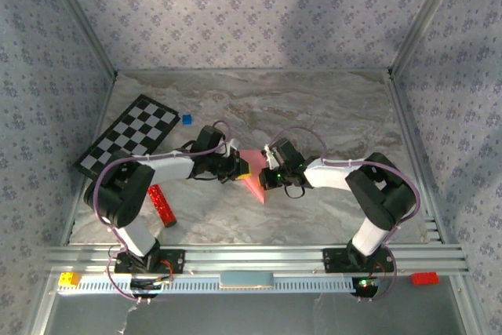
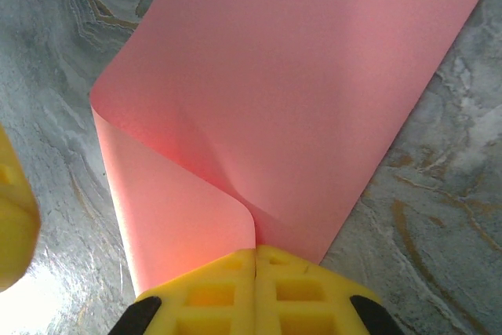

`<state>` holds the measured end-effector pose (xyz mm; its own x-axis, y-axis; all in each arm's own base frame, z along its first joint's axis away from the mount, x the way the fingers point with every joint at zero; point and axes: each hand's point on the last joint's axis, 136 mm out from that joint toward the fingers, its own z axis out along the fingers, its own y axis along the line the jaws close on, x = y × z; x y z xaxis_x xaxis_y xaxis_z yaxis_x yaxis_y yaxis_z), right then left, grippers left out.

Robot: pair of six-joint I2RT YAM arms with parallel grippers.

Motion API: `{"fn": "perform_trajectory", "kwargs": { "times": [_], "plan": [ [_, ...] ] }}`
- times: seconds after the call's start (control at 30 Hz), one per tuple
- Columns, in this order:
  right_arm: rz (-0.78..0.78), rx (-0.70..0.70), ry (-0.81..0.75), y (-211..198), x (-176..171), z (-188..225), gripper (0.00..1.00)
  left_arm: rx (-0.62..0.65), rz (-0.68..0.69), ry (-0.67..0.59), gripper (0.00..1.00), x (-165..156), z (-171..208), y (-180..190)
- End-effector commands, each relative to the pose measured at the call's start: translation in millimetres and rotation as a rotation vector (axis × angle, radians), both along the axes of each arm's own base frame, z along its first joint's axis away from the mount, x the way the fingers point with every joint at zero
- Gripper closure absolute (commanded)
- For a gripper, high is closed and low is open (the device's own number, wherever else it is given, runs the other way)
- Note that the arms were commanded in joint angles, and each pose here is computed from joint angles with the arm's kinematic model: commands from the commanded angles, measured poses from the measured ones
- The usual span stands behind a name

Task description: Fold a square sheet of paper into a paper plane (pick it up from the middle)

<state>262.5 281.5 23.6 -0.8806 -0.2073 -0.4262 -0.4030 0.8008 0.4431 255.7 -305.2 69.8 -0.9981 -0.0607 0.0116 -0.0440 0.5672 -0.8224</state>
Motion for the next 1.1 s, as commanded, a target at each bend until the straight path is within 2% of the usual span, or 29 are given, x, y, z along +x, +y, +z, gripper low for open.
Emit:
{"fn": "perform_trajectory", "kwargs": {
  "times": [0.0, 0.1, 1.07],
  "plan": [
    [-0.026, -0.027, 0.028, -7, -2, -11, 0.98, -0.034, -0.003, 0.025, 0.96, -4, -6, -5],
    [-0.026, -0.027, 0.026, -7, -1, -11, 0.98, -0.034, -0.009, 0.038, 1.0, -7, -11, -6],
    [-0.034, -0.04, 0.038, -13, -5, -16, 0.98, 0.029, 0.001, 0.053, 1.0, -8, -43, -1]
  ]
}}
